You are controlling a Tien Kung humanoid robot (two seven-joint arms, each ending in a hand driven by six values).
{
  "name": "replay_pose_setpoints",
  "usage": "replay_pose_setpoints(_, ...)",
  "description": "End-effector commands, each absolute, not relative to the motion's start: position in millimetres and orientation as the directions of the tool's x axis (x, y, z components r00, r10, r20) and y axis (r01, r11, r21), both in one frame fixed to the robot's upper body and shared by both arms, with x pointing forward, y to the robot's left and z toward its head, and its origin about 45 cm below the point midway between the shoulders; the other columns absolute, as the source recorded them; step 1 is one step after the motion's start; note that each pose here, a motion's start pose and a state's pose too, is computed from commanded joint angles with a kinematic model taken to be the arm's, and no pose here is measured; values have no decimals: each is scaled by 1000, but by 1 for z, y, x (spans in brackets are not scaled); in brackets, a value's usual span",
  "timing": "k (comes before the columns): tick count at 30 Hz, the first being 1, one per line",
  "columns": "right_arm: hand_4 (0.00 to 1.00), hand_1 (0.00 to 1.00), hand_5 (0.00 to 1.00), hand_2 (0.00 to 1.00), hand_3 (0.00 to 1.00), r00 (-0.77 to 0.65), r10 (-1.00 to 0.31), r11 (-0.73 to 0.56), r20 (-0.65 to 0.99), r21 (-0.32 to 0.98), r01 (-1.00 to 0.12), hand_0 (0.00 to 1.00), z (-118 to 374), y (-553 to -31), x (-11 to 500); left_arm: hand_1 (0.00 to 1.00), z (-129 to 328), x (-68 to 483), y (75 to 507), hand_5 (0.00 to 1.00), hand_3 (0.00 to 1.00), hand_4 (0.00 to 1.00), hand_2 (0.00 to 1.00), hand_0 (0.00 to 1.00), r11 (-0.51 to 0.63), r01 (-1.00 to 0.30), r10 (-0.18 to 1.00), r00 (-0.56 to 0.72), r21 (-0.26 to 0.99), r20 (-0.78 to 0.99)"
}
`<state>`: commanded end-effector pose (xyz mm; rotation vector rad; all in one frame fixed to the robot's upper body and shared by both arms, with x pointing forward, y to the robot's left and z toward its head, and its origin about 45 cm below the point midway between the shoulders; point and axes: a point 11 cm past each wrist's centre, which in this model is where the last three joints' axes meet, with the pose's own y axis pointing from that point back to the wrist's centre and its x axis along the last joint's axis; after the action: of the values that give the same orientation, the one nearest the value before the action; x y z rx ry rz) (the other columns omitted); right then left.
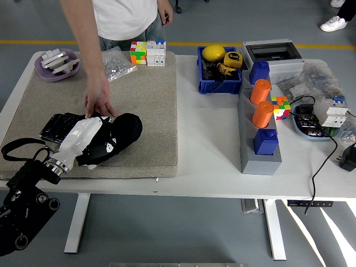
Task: Pick the rag up,wipe the panel,place it on the desk
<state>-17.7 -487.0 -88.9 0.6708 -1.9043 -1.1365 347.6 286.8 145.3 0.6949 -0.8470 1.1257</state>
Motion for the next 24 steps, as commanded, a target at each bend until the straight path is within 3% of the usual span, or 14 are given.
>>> replay_pose_setpoints(24,975,625,466,675,568,-537,-760,453,366,891,-35,770,-89,-487,-19,220,140,354,360,2,373,12,522,289,91,-994,513,100,62,853)
